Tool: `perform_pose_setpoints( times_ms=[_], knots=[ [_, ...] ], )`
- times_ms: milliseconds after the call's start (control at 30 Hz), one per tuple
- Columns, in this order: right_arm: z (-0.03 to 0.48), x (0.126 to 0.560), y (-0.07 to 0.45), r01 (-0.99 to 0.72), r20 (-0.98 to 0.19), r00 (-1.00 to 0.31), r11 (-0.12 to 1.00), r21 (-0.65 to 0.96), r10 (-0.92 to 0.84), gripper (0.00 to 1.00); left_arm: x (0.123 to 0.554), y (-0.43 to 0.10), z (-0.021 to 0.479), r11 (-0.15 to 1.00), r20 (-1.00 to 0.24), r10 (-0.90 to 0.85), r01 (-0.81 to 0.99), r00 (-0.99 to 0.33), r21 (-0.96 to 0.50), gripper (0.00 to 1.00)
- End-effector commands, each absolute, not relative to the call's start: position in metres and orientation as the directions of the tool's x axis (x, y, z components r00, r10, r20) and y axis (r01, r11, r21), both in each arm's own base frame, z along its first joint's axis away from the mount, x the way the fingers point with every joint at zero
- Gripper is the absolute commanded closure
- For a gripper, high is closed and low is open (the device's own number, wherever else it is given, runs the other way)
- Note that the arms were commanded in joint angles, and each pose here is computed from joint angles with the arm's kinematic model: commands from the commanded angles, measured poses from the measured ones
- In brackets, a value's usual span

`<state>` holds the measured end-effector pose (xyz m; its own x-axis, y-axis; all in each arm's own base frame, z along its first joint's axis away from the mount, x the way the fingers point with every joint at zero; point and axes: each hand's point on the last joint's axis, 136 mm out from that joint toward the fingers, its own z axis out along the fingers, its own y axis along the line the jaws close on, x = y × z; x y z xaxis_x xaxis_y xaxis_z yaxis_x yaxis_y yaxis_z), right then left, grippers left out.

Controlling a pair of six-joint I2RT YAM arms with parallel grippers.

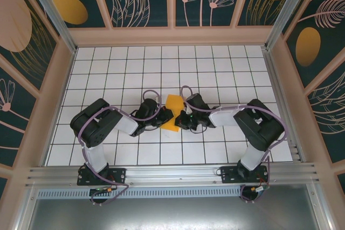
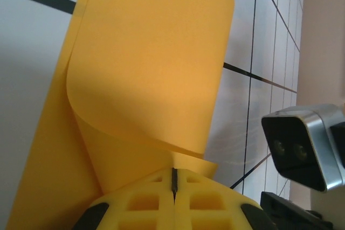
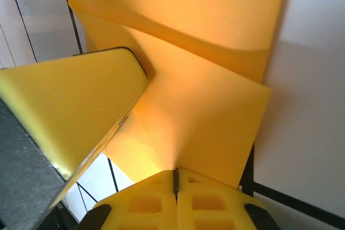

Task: Fold a paper plane with a square sheet of paper (pick it up from the middle)
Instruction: Fold the triangle a second time at the center of the table.

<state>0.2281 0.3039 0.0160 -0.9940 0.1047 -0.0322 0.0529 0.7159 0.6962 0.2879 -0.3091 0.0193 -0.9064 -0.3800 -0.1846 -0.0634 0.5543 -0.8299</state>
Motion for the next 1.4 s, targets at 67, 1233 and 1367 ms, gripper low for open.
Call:
perform_pose_setpoints(
  times_ms=[67,1233,1367],
  knots=[
    [-0.026,0.204,0.281,0.128,0.061,-0.992,0.794,0.595,0.115,1.00,0.277,-0.298,-0.001,0.604,-0.168,-0.367,-0.097,-0.915,-0.791,1.00],
    [-0.056,0.182,0.253,0.111,0.081,-0.993,0.863,0.494,0.081,1.00,0.317,-0.252,-0.008,0.713,-0.249,-0.407,-0.135,-0.879,-0.688,0.95],
    [-0.057,0.180,0.252,0.104,0.087,-0.994,0.866,0.489,0.071,1.00,0.327,-0.245,-0.015,0.750,-0.238,-0.395,-0.162,-0.887,-0.642,0.96]
  ],
)
